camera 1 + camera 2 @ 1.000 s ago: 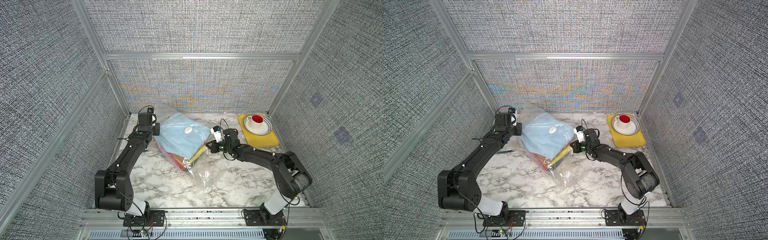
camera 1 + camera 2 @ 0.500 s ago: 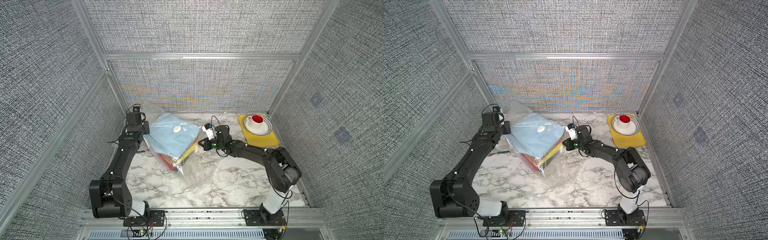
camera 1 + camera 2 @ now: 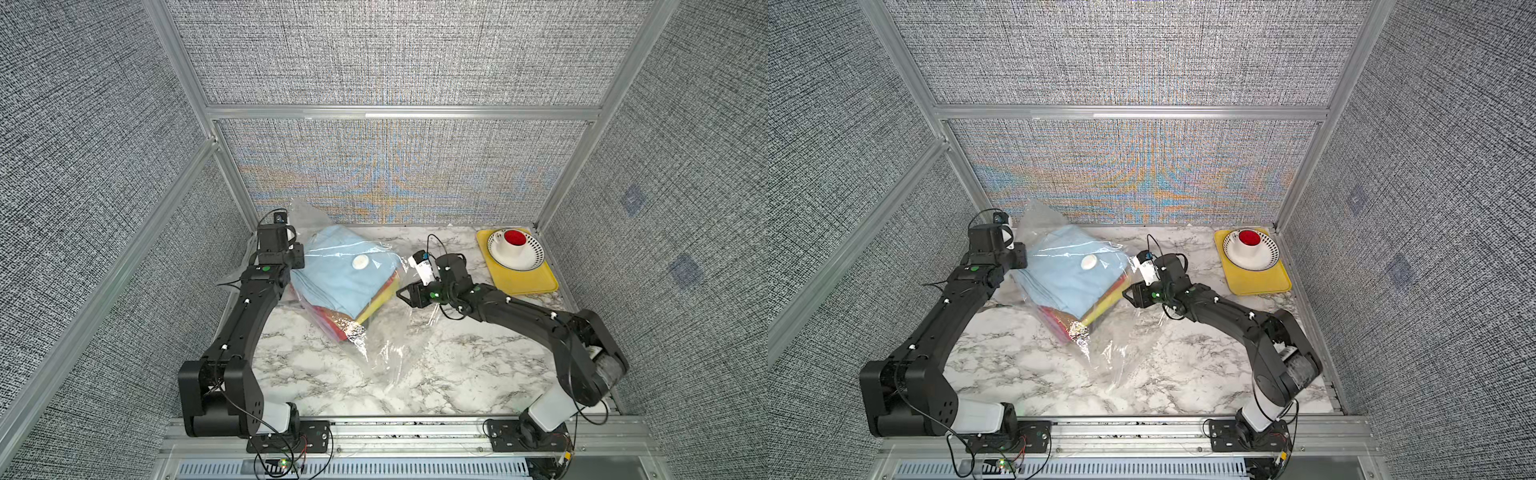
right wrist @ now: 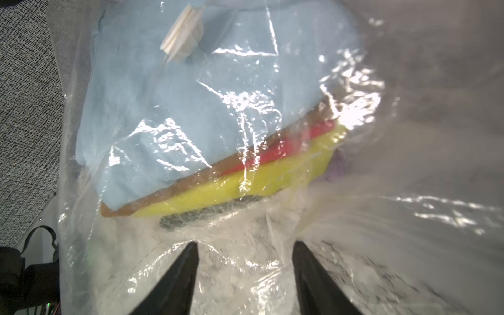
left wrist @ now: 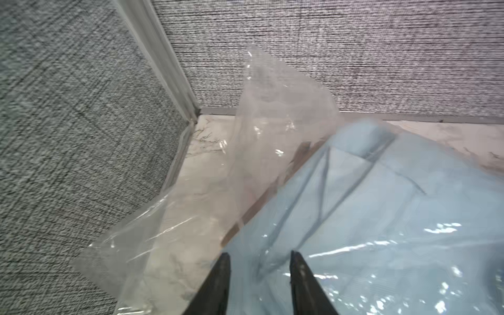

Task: Take the trousers out of the vacuum bag
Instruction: Adjust the vacuum bag at the center of the board, then open the vacuum bag at the center of the board.

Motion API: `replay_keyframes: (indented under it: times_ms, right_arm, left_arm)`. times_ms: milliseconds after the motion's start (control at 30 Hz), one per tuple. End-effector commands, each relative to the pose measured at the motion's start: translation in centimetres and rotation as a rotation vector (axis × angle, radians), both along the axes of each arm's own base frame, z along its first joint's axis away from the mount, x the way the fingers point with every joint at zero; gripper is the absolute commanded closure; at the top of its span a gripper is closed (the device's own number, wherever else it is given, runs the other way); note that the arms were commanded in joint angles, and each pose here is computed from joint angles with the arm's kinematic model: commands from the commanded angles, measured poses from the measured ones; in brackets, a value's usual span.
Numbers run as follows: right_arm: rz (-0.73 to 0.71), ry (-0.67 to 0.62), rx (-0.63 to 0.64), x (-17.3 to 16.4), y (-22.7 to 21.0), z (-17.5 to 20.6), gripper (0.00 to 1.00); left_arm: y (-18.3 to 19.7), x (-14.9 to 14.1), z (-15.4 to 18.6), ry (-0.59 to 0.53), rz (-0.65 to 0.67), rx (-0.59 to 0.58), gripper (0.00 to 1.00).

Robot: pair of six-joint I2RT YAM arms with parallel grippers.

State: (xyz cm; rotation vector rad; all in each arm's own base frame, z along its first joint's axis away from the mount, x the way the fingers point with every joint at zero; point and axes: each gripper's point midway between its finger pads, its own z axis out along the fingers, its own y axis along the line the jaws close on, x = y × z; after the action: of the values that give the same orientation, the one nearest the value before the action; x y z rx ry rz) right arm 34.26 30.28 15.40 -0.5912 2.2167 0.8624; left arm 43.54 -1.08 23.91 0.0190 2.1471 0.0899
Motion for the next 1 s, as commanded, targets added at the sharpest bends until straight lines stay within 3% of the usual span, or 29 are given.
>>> replay_keyframes:
  times_ms: [0, 267, 500, 700, 967]
  right_arm:
    - [-0.045, -0.015, -0.086, -1.2, -2.5, -0.2, 0.28]
    - [-0.225, -0.097, -0.146, -1.9, -8.5, 3.5, 0.19]
    - [-0.455, -0.102, -0.122, 0.5, -15.2, 4.6, 0.17]
    - [-0.528, -0.069, -0.101, 1.0, -17.6, 3.5, 0.17]
    - [-0.545, -0.050, -0.102, 1.2, -18.1, 2.8, 0.16]
  left_arm:
    - [-2.4, 0.4, 1.2, -0.040, -0.092, 0.014, 0.44]
    - [-10.1, -2.7, 3.3, -0.095, -0.268, 0.139, 0.24]
    - [-15.9, -7.6, 3.4, -0.095, -0.429, 0.172, 0.19]
    - [-21.2, -12.6, -0.2, -0.023, -0.577, 0.187, 0.19]
    - [-27.9, -18.0, -4.5, 0.065, -0.687, 0.328, 0.19]
